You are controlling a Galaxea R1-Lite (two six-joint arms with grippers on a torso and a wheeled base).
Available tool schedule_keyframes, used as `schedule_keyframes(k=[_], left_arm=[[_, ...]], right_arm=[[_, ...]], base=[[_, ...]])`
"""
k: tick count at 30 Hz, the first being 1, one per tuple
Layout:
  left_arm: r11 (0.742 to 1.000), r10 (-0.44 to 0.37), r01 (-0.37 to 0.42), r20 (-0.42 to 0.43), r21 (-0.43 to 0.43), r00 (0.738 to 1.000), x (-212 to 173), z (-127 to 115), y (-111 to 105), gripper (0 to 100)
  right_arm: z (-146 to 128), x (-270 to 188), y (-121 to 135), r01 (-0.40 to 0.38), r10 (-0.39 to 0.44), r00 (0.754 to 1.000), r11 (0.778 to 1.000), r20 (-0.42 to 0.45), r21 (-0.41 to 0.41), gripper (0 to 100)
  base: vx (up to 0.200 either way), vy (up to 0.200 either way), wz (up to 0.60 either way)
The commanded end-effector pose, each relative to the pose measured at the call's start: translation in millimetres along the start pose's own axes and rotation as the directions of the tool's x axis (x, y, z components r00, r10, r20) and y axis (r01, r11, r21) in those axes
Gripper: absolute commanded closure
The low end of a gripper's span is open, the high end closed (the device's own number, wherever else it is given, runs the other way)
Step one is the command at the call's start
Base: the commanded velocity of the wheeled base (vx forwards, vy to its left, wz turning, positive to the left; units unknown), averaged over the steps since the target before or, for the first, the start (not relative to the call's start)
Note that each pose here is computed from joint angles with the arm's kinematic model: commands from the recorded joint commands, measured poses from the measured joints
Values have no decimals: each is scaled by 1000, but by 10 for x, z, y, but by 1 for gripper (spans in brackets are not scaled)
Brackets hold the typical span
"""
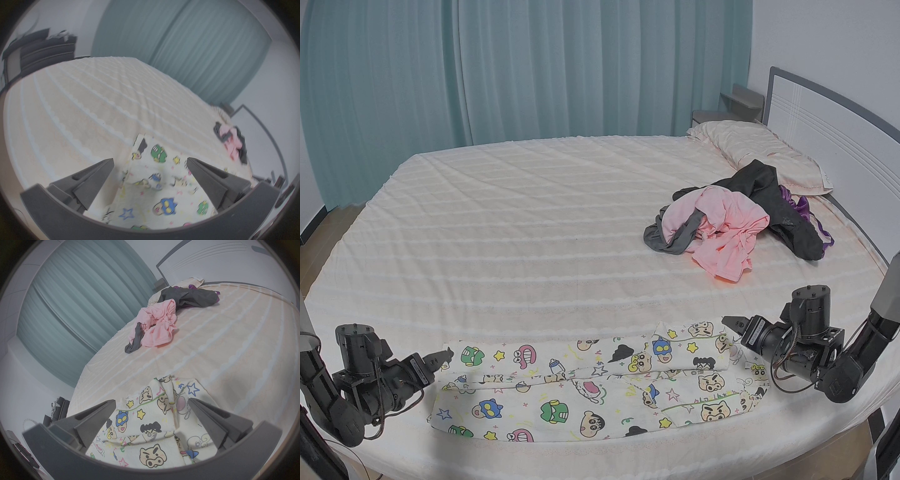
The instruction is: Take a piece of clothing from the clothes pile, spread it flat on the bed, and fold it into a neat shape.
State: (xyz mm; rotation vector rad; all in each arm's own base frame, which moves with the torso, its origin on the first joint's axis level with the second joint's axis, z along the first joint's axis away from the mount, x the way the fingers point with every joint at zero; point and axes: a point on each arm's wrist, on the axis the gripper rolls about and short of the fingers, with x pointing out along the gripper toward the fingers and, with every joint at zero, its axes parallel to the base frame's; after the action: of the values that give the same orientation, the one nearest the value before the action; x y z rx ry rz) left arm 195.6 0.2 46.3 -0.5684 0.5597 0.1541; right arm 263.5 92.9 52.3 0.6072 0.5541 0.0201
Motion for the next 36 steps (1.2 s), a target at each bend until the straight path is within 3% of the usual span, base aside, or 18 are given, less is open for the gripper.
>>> schedule_keyframes(k=[1,4,5,9,12,16,22,28,36], left_arm=[[991,-14,26,-90,131,996,40,42,21,0],[984,-19,44,-143,174,990,122,85,21,0],[979,-10,51,-205,198,979,202,140,25,0],[980,-48,105,-318,167,947,344,294,-61,0],[977,-16,92,-365,192,931,430,376,-55,0],[969,13,88,-403,232,915,517,365,19,0],[971,31,80,-451,224,892,645,267,89,0],[972,-31,141,-495,187,868,687,222,101,0],[974,-24,136,-512,182,858,730,183,132,0]], right_arm=[[-17,-74,-66,2,-2,1000,1000,-15,16,0],[-27,-71,-71,-3,3,1000,1000,-26,16,0],[-22,-76,-67,-6,6,1000,1000,-25,16,0],[-19,-83,-66,-7,7,1000,1000,-24,16,0],[-29,-85,-69,-6,6,1000,1000,-27,15,0],[-34,-86,-63,-8,8,1000,1000,-28,14,0],[-42,-81,-64,-7,7,999,1000,-32,11,0],[-49,-76,-69,-5,5,999,1000,-36,12,0],[-54,-73,-68,-5,5,999,1000,-38,11,0]], base=[[0,0,0],[0,0,0],[0,0,0],[0,0,0],[0,0,0],[0,0,0],[0,0,0],[0,0,0],[0,0,0]])
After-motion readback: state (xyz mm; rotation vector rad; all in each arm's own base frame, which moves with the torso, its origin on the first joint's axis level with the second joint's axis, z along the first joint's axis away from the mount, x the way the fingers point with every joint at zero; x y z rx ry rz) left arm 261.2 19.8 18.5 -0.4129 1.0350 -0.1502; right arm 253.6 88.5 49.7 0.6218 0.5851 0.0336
